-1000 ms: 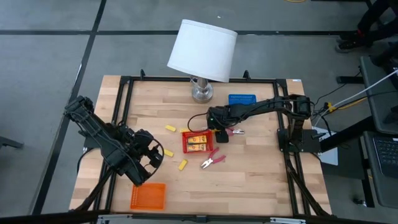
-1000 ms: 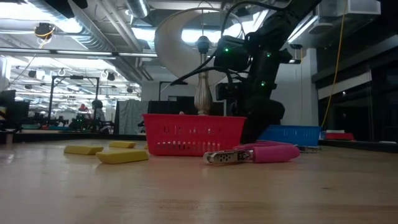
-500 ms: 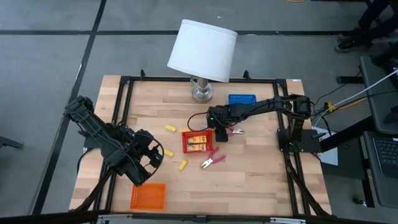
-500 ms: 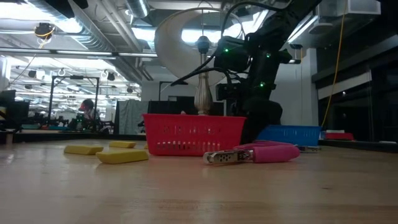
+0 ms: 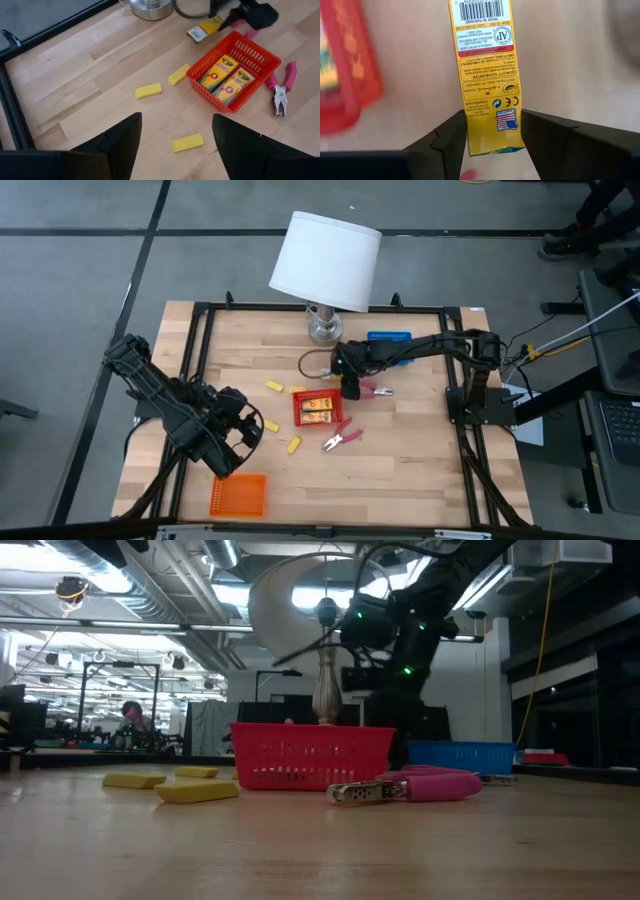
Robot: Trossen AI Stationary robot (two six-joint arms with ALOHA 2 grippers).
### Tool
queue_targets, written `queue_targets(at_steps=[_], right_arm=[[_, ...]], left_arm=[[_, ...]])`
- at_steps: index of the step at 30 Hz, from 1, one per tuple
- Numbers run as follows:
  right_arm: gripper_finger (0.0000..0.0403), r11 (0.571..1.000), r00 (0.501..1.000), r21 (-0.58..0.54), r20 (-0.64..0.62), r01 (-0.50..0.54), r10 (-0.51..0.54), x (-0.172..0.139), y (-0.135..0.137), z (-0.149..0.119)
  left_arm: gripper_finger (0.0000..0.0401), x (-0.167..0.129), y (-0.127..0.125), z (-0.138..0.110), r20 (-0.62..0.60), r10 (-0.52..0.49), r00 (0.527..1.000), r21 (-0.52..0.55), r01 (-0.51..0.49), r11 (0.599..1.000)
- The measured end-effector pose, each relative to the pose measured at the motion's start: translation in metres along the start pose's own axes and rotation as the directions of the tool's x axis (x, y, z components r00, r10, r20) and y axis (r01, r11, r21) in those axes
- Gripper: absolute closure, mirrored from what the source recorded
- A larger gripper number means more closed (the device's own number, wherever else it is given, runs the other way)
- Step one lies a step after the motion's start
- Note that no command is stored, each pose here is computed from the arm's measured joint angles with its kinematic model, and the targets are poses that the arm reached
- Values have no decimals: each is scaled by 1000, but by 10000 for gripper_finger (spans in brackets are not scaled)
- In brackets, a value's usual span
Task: Pick & Place School Supplies
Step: Put the yellow crayon box into the red bin
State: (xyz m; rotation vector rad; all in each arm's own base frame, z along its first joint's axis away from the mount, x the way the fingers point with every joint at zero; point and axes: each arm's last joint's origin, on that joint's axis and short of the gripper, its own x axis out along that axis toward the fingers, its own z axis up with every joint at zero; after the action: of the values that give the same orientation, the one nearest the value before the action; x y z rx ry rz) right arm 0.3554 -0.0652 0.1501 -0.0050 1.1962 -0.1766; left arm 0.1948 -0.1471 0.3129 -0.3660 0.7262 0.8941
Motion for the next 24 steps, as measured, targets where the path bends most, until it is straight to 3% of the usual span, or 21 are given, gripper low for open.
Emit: queue_targets(at_steps=[5,9,14,18,24], right_arm=[[225,999,997,43,78,13,-16,-17,-16,24],[225,997,993,43,103,-57,52,-33,-14,39],[225,973,970,62,118,-223,214,-40,24,45],[225,960,956,19,103,-278,275,-45,66,44],[224,975,970,-15,102,-221,222,-49,106,38]], left_arm=[[162,0,0,0,11,-2,1000,0,2,1000],[162,0,0,0,12,-2,1000,0,2,1000],[162,0,0,0,12,-2,1000,8,2,1000],[162,0,0,0,14,-2,1000,9,2,1000],[162,0,0,0,19,-4,1000,28,4,1000]])
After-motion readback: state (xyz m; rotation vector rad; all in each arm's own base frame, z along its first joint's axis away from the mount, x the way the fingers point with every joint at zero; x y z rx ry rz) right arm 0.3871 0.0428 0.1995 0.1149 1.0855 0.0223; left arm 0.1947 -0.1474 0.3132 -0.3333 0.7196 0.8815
